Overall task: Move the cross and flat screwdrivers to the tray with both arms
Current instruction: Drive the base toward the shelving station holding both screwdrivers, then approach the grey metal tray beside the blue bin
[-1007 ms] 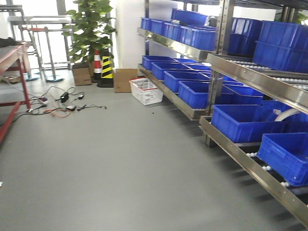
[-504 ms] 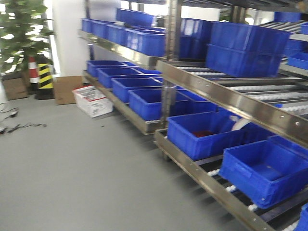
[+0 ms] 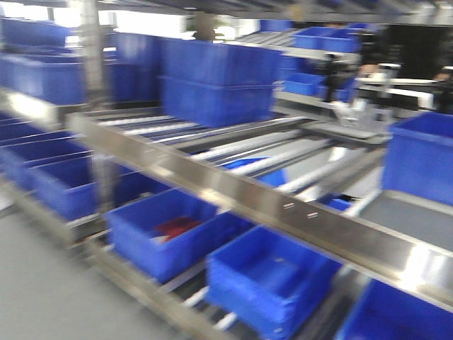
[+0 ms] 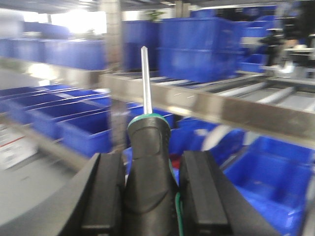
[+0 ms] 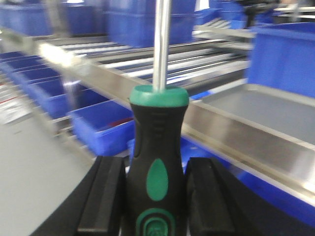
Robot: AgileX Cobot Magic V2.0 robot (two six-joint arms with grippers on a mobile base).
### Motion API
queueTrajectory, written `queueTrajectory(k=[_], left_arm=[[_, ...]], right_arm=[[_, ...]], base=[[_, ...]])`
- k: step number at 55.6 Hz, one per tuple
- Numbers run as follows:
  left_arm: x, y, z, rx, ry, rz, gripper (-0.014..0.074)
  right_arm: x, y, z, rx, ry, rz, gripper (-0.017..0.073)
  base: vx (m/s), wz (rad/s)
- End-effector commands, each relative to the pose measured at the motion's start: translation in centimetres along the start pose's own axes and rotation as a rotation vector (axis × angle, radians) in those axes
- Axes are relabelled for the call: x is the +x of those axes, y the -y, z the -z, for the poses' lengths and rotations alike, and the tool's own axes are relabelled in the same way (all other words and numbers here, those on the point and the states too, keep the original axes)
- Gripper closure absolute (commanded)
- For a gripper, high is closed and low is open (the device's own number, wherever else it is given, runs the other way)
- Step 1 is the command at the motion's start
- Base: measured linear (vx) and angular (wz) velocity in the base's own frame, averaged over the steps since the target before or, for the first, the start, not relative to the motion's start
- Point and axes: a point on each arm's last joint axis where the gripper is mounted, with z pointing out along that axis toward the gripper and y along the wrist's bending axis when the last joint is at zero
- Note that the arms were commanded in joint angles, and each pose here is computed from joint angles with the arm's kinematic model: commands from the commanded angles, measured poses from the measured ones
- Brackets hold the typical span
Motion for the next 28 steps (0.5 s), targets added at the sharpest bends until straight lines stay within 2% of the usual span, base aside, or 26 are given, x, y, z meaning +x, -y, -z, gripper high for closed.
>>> queueTrajectory(k=[1, 28], left_arm=[[-1.78, 0.08, 0.22, 0.011, 0.123, 0.006, 0.0591], [-1.77, 0.08, 0.22, 0.011, 0.122, 0.006, 0.0591]], right_arm=[[-1.68, -0.09, 0.07, 0.0, 0.107, 0.011, 0.0567], [-1.68, -0.09, 0.07, 0.0, 0.107, 0.011, 0.0567]], base=[[0.48, -0.78], [0.42, -0.77]])
